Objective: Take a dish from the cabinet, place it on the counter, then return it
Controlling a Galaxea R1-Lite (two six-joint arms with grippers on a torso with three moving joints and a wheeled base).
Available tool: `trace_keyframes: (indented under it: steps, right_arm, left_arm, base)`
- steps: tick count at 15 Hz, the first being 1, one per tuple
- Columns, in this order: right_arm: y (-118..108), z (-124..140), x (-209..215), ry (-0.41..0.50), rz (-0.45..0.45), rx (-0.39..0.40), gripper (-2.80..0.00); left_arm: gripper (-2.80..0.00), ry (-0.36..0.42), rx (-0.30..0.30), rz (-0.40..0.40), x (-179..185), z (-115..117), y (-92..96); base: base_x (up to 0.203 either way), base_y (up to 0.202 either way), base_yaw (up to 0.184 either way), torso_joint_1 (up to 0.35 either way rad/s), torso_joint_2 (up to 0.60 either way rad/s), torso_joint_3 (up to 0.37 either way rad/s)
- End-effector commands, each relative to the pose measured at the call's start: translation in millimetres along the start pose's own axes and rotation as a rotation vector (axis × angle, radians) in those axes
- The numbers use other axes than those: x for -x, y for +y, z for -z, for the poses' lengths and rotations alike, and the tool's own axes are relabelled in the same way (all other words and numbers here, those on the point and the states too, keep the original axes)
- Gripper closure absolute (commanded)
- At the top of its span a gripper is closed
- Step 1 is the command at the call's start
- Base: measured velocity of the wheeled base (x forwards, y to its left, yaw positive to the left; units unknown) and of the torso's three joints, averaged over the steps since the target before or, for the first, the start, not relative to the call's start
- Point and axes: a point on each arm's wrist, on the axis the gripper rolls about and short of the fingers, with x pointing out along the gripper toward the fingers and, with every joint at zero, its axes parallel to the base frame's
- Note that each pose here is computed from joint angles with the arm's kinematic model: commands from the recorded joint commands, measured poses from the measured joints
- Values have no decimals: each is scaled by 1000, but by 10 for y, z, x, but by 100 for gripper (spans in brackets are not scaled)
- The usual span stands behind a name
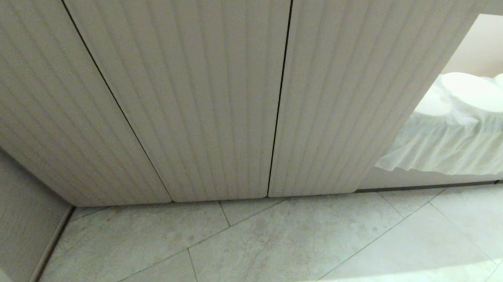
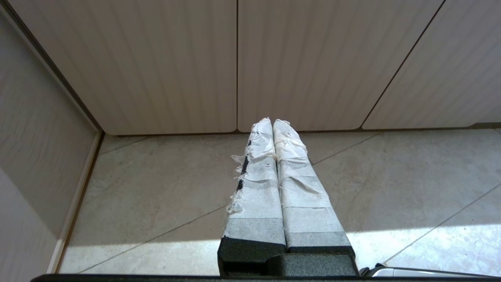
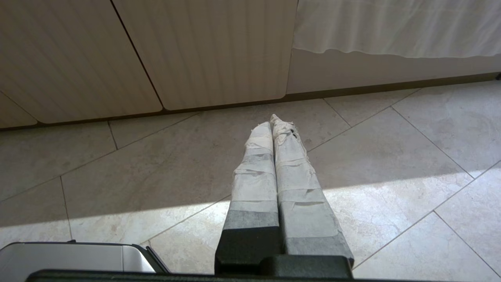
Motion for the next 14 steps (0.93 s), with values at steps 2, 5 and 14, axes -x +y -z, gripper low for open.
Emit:
trace_keyframes:
  steps: [2, 5, 14]
  right_arm:
    - [0, 0, 0, -1, 0, 1, 0]
    - [0, 0, 0, -1, 0, -1, 0]
    - [0, 0, 0, -1, 1, 1, 0]
  left_arm:
    - [0, 1, 1, -2, 0, 1, 0]
    - [0, -1, 1, -2, 0, 0, 0]
    - [0, 1, 1, -1, 0, 1, 0]
  base:
    - [0, 0, 0, 0, 0, 0]
    - [0, 0, 0, 0, 0, 0]
    - [0, 0, 0, 0, 0, 0]
